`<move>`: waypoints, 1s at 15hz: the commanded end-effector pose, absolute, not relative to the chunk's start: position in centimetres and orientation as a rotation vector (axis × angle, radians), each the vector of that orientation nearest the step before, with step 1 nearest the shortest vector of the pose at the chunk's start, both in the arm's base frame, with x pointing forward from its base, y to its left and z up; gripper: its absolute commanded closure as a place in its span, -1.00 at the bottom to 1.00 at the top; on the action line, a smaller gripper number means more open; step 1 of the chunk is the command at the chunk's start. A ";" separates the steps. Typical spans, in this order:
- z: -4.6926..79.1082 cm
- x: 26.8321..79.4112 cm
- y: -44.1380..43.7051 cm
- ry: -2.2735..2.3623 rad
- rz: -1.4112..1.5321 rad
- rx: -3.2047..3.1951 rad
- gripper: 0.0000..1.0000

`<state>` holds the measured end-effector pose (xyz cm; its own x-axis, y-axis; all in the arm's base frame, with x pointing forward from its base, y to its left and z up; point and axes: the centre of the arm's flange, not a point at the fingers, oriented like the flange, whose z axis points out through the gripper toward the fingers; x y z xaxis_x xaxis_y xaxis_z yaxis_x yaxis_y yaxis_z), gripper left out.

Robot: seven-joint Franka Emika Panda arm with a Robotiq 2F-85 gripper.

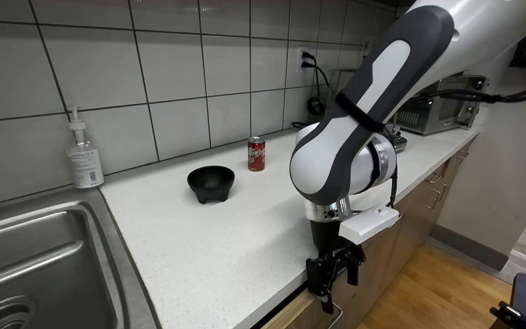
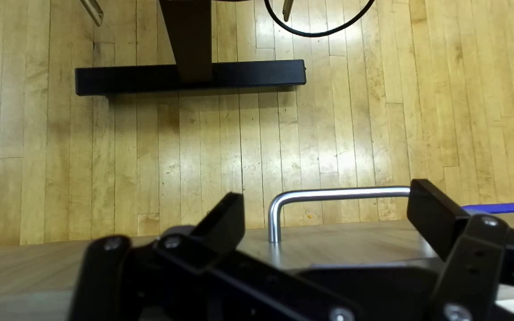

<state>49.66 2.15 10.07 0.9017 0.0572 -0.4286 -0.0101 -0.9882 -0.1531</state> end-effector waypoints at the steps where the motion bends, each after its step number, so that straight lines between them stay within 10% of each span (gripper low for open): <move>1: 10.3 51.0 2.9 -0.149 0.515 -2.979 -1.00; 15: 11.5 46.2 6.7 -0.412 0.173 -3.215 -1.00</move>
<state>45.74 6.23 10.20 0.9470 0.2296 -0.2247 0.2472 -0.9675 0.0530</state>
